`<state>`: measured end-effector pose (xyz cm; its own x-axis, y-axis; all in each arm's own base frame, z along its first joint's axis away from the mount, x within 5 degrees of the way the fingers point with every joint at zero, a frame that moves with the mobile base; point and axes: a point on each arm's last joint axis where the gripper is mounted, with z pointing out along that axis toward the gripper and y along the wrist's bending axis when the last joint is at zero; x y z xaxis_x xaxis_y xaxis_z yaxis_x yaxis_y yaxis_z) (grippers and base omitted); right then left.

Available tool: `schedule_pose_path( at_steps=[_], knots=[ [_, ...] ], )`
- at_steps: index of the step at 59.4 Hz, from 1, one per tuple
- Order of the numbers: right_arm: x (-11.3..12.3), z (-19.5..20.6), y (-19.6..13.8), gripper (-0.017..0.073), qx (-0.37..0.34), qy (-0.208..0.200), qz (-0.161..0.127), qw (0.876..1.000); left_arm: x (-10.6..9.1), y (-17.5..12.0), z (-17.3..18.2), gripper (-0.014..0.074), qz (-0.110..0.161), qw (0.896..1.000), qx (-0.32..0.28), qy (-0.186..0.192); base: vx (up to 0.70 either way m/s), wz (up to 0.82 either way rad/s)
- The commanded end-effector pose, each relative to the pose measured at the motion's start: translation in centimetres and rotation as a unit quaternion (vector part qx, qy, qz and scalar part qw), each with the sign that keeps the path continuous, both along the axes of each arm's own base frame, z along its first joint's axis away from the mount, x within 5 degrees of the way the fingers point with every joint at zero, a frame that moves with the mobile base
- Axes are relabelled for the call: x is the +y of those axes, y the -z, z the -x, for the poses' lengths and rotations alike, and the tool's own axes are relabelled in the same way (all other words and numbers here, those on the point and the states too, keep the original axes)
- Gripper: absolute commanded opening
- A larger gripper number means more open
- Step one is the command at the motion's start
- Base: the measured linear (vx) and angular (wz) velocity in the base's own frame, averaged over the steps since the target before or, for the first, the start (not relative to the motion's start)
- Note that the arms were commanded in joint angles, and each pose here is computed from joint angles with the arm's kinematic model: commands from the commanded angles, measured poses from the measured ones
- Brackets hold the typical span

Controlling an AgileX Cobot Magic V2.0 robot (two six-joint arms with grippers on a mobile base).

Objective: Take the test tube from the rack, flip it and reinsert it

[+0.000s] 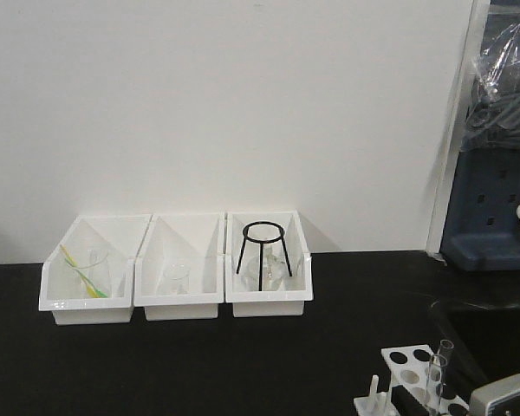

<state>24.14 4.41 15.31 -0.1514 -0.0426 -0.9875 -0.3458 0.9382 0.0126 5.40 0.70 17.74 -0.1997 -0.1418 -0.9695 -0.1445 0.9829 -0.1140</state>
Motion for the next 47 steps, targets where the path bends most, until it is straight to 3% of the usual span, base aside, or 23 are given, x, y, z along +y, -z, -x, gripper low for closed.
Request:
schedule_pose_path(
  at_steps=[1, 8, 15, 30, 40, 47],
  knots=[
    [0.3, -1.2, -2.9, 0.0553, -0.125, -0.013, -0.037, 0.991, -0.1, -0.7, -0.1, -0.0006, -0.003, 0.999, -0.044, 0.006, 0.00, 0.00],
    [0.4, -2.1, -2.7, 0.0537, -0.125, -0.013, -0.037, 0.991, -0.1, -0.7, -0.1, -0.0006, -0.003, 0.999, -0.044, 0.006, 0.00, 0.00],
    [0.4, -2.3, -2.7, 0.0445, -0.127, -0.011, -0.037, 0.991, -0.1, -0.7, -0.1, -0.0006, -0.003, 0.999, -0.044, 0.006, 0.00, 0.00],
    [0.4, -2.3, -2.8, -0.0010, -0.128, -0.013, -0.036, 0.991, -0.1, -0.7, -0.1, -0.0006, -0.003, 0.999, -0.044, 0.006, 0.00, 0.00],
    [0.5, -2.1, -3.6, -0.0013, -0.142, -0.019, -0.039, 0.989, -0.1, -0.7, -0.1, -0.0006, -0.003, 0.999, -0.044, 0.006, 0.00, 0.00],
    [0.3, -1.5, -6.1, -0.0012, -0.180, -0.014, -0.056, 0.982, -0.1, -0.7, -0.1, -0.0006, -0.003, 0.999, -0.044, 0.006, 0.00, 0.00]
  ],
)
